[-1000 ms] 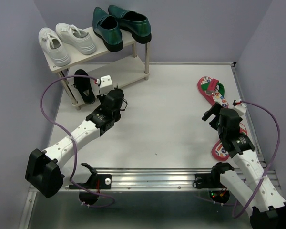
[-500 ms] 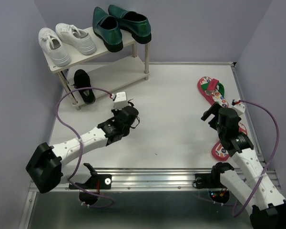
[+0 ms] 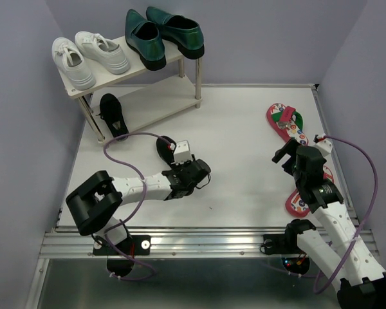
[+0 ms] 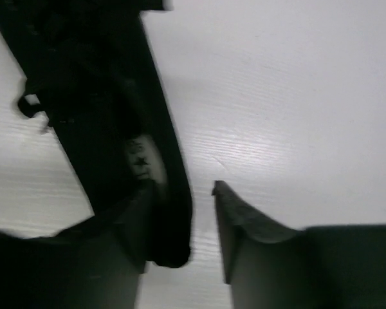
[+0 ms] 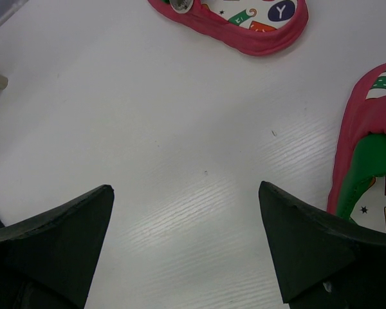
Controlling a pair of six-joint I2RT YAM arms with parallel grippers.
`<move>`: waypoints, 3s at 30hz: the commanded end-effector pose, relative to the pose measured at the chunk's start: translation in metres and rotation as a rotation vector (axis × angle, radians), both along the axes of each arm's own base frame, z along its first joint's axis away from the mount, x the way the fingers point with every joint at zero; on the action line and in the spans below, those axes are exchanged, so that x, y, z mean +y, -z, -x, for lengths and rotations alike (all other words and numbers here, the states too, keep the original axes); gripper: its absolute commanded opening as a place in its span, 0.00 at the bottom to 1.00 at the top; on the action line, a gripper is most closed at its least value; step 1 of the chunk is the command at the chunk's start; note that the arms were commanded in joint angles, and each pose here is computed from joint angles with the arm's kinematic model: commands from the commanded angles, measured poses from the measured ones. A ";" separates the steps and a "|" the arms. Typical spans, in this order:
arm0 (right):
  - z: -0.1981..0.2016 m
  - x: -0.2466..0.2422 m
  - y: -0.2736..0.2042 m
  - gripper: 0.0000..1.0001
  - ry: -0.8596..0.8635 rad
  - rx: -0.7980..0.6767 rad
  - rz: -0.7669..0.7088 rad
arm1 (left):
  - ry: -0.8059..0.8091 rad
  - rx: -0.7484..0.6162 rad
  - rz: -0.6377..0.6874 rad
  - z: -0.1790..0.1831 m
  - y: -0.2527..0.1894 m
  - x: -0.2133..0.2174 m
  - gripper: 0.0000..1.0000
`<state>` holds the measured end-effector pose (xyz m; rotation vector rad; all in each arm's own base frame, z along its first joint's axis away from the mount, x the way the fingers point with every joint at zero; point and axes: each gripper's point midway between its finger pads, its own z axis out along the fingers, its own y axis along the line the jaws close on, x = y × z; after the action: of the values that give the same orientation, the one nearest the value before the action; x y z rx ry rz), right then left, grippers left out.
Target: Place and organize the shoes onto the shoe shelf
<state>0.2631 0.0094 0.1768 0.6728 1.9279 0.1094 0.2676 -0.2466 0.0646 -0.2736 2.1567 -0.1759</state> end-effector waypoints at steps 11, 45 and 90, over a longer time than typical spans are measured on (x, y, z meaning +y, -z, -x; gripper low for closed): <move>-0.006 -0.001 -0.024 1.00 0.014 -0.064 -0.011 | 0.151 -0.061 0.106 0.018 -0.095 -0.031 0.99; -0.007 -0.007 -0.025 1.00 0.036 -0.055 0.014 | -0.104 -0.383 -0.196 -0.041 -0.153 0.035 0.99; -0.010 -0.001 -0.024 1.00 0.016 -0.056 -0.004 | -0.244 -0.012 -0.171 -0.004 0.000 0.030 0.80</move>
<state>0.2663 0.0069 0.1758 0.6819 1.9357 0.0824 0.2688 -0.2203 0.0595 -0.4149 2.1140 0.1240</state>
